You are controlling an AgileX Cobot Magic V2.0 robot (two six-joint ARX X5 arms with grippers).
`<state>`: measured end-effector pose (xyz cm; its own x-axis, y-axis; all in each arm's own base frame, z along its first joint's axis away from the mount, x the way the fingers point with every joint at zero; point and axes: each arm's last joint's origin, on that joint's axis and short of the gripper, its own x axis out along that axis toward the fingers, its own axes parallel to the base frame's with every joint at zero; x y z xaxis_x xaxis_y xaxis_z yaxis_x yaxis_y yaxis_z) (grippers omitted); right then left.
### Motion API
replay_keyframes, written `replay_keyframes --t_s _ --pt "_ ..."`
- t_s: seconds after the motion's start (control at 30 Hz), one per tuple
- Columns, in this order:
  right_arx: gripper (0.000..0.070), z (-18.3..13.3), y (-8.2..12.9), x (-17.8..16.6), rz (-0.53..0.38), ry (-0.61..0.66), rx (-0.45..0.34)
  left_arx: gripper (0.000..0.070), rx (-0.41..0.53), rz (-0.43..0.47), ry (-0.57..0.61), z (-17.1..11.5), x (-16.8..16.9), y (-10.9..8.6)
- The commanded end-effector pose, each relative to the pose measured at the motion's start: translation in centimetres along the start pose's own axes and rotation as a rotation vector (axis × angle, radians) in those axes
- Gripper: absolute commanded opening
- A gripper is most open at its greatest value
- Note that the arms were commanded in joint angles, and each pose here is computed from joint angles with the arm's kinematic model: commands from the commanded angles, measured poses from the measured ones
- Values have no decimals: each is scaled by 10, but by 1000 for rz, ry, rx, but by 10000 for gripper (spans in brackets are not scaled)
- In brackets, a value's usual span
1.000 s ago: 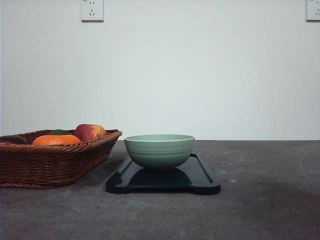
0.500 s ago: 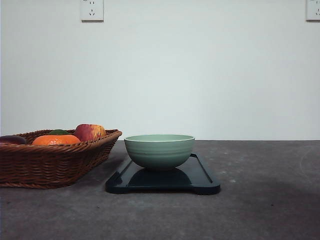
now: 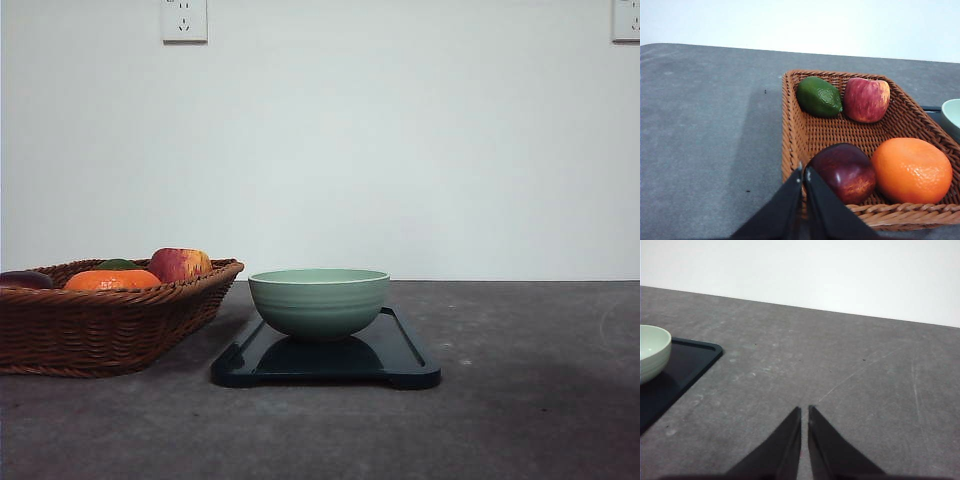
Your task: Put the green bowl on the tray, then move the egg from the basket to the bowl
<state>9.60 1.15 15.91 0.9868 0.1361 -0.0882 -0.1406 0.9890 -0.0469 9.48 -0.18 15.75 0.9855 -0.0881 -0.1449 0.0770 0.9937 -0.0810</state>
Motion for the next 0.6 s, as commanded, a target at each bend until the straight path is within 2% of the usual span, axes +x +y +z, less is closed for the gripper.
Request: replay_keyframes --t_s 0.0,0.57 --pt "18 0 0 0 0 -8 -3 0 10 4 4 -5 2 1" --pt "18 0 0 0 0 -8 -3 0 10 4 4 -5 2 1"
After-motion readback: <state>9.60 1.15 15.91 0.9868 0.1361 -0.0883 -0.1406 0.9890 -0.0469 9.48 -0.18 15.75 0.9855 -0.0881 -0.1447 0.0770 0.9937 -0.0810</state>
